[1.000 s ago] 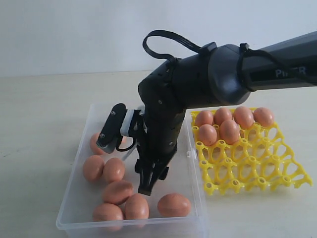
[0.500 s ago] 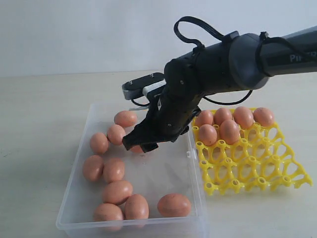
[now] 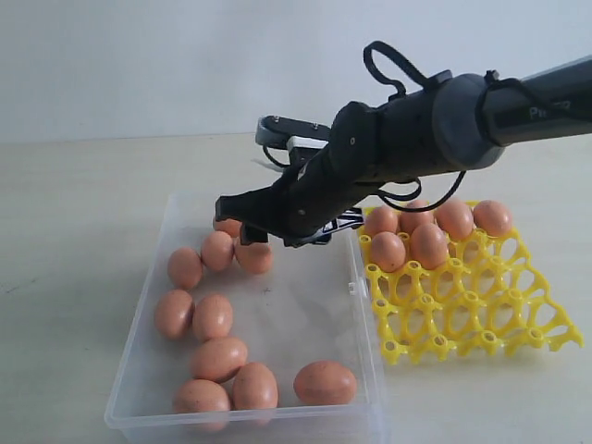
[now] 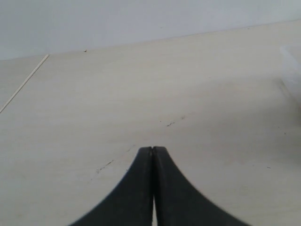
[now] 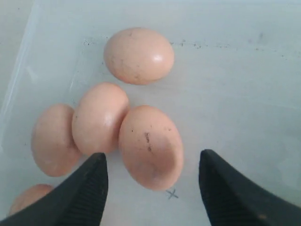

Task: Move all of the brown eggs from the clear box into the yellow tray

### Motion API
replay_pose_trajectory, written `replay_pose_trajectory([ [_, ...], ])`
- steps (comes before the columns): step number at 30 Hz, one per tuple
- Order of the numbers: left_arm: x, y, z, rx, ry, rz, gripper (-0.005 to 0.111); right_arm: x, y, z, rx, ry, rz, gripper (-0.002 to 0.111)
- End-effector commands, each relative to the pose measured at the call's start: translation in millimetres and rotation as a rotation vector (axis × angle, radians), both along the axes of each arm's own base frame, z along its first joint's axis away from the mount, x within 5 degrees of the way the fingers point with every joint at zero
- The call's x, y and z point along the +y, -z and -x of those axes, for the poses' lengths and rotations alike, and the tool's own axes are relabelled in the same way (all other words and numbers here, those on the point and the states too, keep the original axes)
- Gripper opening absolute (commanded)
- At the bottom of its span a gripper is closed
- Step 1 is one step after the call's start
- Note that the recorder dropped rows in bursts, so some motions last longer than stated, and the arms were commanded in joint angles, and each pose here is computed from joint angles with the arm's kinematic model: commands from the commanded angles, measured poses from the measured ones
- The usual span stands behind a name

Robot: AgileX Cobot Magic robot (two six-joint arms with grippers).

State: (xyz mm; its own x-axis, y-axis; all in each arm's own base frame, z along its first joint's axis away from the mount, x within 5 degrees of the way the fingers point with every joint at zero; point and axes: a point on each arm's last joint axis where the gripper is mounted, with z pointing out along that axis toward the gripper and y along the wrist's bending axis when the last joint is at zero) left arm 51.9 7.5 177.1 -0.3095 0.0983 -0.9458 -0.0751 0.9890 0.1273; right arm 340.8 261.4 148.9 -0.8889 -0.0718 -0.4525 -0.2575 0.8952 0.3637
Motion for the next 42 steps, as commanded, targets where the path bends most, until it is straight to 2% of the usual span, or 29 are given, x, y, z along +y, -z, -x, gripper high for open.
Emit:
replay_pose_trajectory([
  [1, 0, -2, 0, -0.013, 0.005, 0.004, 0.0, 0, 15, -9, 0.014, 0.079, -0.05, 0.056],
  [8, 0, -2, 0, -0.013, 0.005, 0.004, 0.0, 1, 16, -16, -0.055, 0.056, -0.043, 0.056],
  [18, 0, -2, 0, -0.013, 0.005, 0.004, 0.0, 12, -12, -26, -0.166, -0.25, 0.123, 0.056],
  [29, 0, -2, 0, -0.013, 0.005, 0.004, 0.0, 24, -9, -24, 0.007, -0.405, 0.247, 0.056],
  [37, 0, -2, 0, -0.013, 0.005, 0.004, 0.0, 39, -10, -32, -0.015, -0.404, 0.232, 0.056],
  [42, 0, -2, 0, -0.013, 0.005, 0.004, 0.0, 41, -3, -37, -0.013, -0.418, 0.27, 0.056],
])
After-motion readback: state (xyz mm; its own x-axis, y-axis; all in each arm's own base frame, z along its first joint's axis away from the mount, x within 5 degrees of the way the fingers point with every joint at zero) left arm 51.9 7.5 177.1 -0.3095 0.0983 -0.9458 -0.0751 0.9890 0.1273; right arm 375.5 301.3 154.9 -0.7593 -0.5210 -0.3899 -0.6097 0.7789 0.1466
